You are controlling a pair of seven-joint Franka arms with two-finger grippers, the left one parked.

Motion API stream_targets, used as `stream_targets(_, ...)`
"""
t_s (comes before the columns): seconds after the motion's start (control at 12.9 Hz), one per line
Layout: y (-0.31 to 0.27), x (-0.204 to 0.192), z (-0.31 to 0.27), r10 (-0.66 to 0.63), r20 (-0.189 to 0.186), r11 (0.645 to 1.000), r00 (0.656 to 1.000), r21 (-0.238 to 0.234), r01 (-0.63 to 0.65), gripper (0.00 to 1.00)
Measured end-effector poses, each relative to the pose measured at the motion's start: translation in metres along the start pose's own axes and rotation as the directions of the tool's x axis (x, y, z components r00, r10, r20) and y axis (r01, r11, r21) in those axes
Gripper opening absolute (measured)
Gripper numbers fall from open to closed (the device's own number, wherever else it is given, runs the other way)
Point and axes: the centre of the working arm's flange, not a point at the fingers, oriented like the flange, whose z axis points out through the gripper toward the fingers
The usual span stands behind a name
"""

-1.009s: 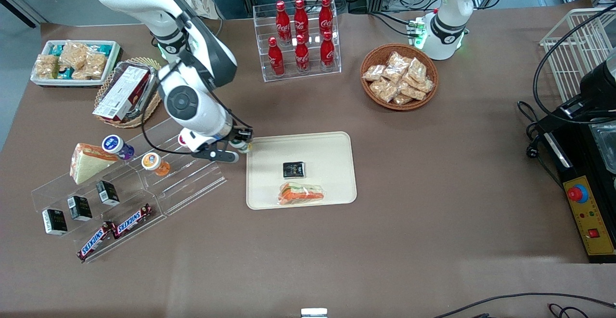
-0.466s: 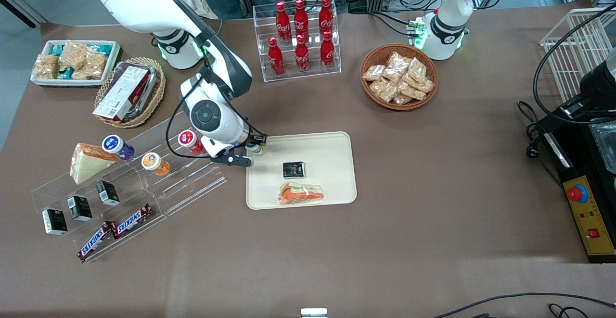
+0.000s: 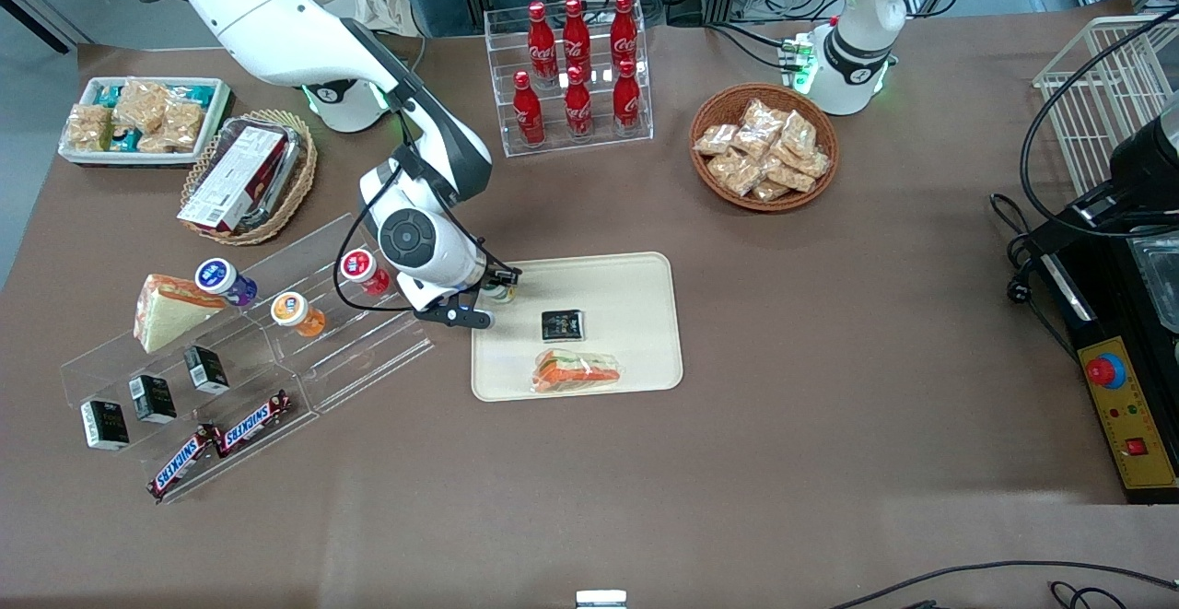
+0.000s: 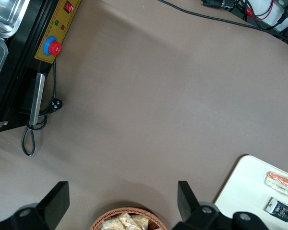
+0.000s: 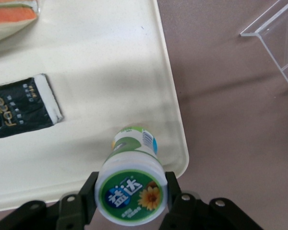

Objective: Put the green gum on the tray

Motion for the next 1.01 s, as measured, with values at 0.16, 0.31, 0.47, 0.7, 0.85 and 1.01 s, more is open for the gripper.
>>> stream_targets(0.16,0.0003,0.0018,0.0038,0.002,0.004,1.0,1.0,-0.001,-0.002,0.59)
stream_targets(0.31,0.0004,0.0023,0.0056,0.003,0.006,1.0,1.0,-0.001,-0.003,0.59)
stream_targets(0.47,0.0001,0.0032,0.0072,0.004,0.004,1.0,1.0,0.002,-0.004,0.59)
stream_targets(0.7,-0.0004,0.0045,0.0085,0.003,-0.001,1.0,1.0,0.004,-0.003,0.74)
stream_targets(0.85,-0.0007,0.0053,0.0076,-0.008,-0.012,1.0,1.0,-0.003,0.008,0.95)
stream_targets(1.01,-0.0014,0.0064,0.0056,-0.016,-0.023,1.0,1.0,-0.006,0.016,0.99)
